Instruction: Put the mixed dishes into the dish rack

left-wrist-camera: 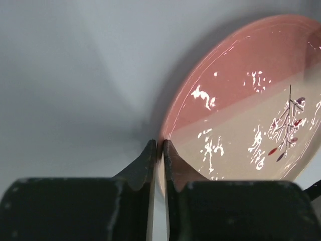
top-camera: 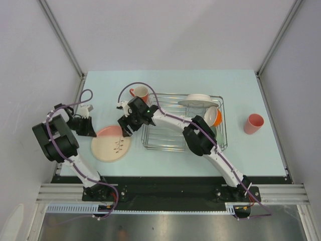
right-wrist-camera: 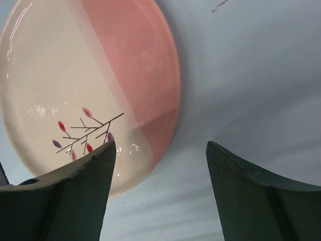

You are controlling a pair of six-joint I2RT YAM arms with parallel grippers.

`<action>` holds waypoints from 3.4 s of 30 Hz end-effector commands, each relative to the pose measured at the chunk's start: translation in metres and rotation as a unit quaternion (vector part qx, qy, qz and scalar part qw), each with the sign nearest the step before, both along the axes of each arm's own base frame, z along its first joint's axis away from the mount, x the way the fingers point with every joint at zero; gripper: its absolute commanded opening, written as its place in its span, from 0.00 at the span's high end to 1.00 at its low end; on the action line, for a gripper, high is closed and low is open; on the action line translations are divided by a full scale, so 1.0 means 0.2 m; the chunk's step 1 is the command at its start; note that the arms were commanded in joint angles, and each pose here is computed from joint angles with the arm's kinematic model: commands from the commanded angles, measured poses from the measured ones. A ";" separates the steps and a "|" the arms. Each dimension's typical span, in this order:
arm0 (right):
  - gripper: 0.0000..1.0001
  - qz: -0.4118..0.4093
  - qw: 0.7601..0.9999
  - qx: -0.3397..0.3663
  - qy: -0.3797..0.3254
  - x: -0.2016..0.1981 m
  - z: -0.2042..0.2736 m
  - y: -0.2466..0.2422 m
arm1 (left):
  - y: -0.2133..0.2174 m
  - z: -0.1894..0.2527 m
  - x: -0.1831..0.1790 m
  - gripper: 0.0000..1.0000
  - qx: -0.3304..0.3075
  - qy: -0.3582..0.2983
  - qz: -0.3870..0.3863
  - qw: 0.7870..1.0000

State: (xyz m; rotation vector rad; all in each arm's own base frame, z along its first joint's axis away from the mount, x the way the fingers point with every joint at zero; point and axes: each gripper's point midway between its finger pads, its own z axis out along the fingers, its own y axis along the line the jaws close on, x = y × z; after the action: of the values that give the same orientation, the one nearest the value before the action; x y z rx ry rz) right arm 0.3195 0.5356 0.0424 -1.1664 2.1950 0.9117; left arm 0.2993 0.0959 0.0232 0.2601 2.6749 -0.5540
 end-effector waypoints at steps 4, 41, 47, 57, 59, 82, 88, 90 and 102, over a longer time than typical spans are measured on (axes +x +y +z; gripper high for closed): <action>0.23 0.013 0.999 0.036 0.016 -0.02 0.09 0.06 | -0.04 0.01 0.03 1.00 -0.037 -0.002 -0.022 0.999; 0.29 0.071 0.970 0.169 0.157 -0.07 0.17 0.12 | -0.37 0.47 0.16 1.00 -0.049 -0.107 -0.114 0.986; 0.42 0.087 0.965 0.176 0.174 -0.12 0.17 0.14 | -0.38 0.48 0.22 1.00 -0.052 -0.114 -0.115 0.985; 0.51 0.104 0.959 0.189 0.184 -0.18 0.25 0.18 | -0.52 0.44 0.30 1.00 -0.076 -0.119 -0.126 0.982; 0.51 0.100 0.958 0.190 0.190 -0.18 0.25 0.19 | -0.56 0.46 0.31 1.00 -0.083 -0.124 -0.129 0.980; 1.00 0.094 0.982 0.158 0.052 -0.05 0.56 0.13 | -0.50 0.68 0.33 0.00 -0.078 -0.162 -0.092 0.979; 1.00 0.107 0.981 0.161 -0.008 -0.04 0.78 0.06 | -0.38 0.81 0.30 0.00 -0.127 -0.177 -0.041 0.975; 1.00 0.110 0.982 0.150 -0.016 -0.06 0.80 0.04 | -0.36 0.82 0.27 0.00 -0.126 -0.187 -0.030 0.974; 1.00 0.151 0.966 0.127 -0.165 -0.24 1.34 -0.19 | -0.38 0.48 0.13 0.00 -0.079 -0.129 -0.006 0.989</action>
State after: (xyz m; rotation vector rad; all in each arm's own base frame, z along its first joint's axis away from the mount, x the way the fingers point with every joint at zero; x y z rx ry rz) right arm 0.2857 0.5223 0.1693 -1.3957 1.9680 1.1237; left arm 0.3291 0.0280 0.1291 0.2428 2.3524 -0.7301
